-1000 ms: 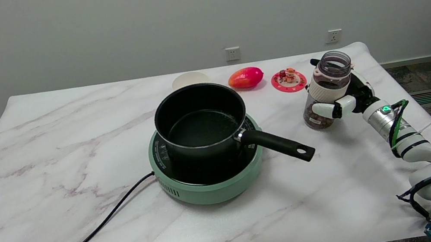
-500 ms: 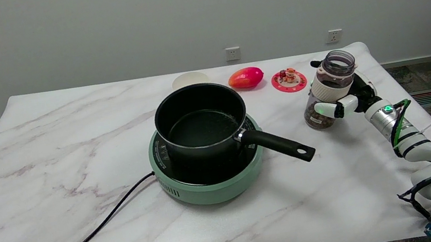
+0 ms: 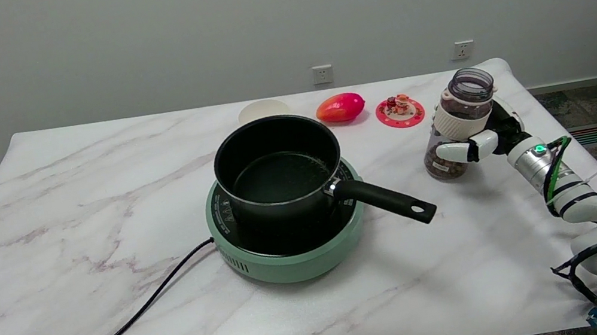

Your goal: Pick up the bottle.

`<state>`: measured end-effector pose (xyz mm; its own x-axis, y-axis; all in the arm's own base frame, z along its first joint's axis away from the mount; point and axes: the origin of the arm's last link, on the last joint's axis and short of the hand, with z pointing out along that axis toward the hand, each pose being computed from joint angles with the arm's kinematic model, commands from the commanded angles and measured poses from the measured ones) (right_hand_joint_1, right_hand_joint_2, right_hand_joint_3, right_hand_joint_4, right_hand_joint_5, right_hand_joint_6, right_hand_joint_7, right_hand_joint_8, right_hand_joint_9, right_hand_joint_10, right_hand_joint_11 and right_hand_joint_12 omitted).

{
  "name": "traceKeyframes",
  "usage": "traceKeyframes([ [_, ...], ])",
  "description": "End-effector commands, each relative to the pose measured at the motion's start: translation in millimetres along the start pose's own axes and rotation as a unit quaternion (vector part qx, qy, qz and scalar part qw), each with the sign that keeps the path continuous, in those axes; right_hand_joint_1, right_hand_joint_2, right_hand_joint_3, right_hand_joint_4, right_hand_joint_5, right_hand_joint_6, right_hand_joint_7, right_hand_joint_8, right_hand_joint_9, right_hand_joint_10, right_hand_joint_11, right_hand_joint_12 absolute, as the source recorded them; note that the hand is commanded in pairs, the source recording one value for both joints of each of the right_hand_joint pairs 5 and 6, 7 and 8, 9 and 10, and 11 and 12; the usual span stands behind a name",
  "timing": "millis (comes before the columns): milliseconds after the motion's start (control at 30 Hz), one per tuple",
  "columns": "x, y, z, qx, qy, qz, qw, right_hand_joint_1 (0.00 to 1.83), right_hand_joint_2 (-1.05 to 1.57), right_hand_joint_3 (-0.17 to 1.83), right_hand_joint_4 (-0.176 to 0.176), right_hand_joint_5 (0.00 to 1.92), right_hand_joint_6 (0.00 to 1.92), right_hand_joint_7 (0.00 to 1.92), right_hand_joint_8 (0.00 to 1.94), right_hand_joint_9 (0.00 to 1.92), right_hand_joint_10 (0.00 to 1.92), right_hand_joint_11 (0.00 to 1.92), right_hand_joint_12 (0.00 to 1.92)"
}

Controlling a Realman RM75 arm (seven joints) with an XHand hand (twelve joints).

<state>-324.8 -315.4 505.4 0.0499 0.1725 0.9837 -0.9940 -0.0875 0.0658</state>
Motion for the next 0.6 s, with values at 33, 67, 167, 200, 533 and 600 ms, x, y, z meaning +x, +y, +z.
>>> traceKeyframes([
  [33, 4, -16, 9, 0.023, -0.006, -0.006, 1.0, 1.62, 0.69, 0.74, 0.0, 1.91, 1.91, 1.92, 1.92, 1.4, 1.4, 1.2, 1.2],
  [67, 3, -18, 10, 0.026, -0.008, -0.006, 1.0, 1.62, 0.71, 0.74, 0.0, 1.92, 1.92, 1.92, 1.92, 1.4, 1.4, 1.2, 1.2],
  [167, 2, -34, 19, 0.044, -0.024, -0.02, 0.999, 1.61, 0.71, 0.74, 0.0, 1.92, 1.92, 1.92, 1.92, 1.41, 1.41, 1.19, 1.19],
  [200, 3, -40, 22, 0.05, -0.029, -0.024, 0.998, 1.61, 0.72, 0.75, 0.0, 1.92, 1.92, 1.92, 1.92, 1.41, 1.41, 1.18, 1.18],
  [533, -14, -89, 57, 0.105, -0.071, -0.064, 0.99, 1.6, 0.82, 0.71, 0.0, 1.92, 1.92, 1.92, 1.92, 1.45, 1.45, 1.19, 1.19],
  [600, -20, -102, 66, 0.118, -0.08, -0.077, 0.987, 1.59, 0.82, 0.71, 0.0, 1.92, 1.92, 1.92, 1.92, 1.46, 1.46, 1.19, 1.19],
])
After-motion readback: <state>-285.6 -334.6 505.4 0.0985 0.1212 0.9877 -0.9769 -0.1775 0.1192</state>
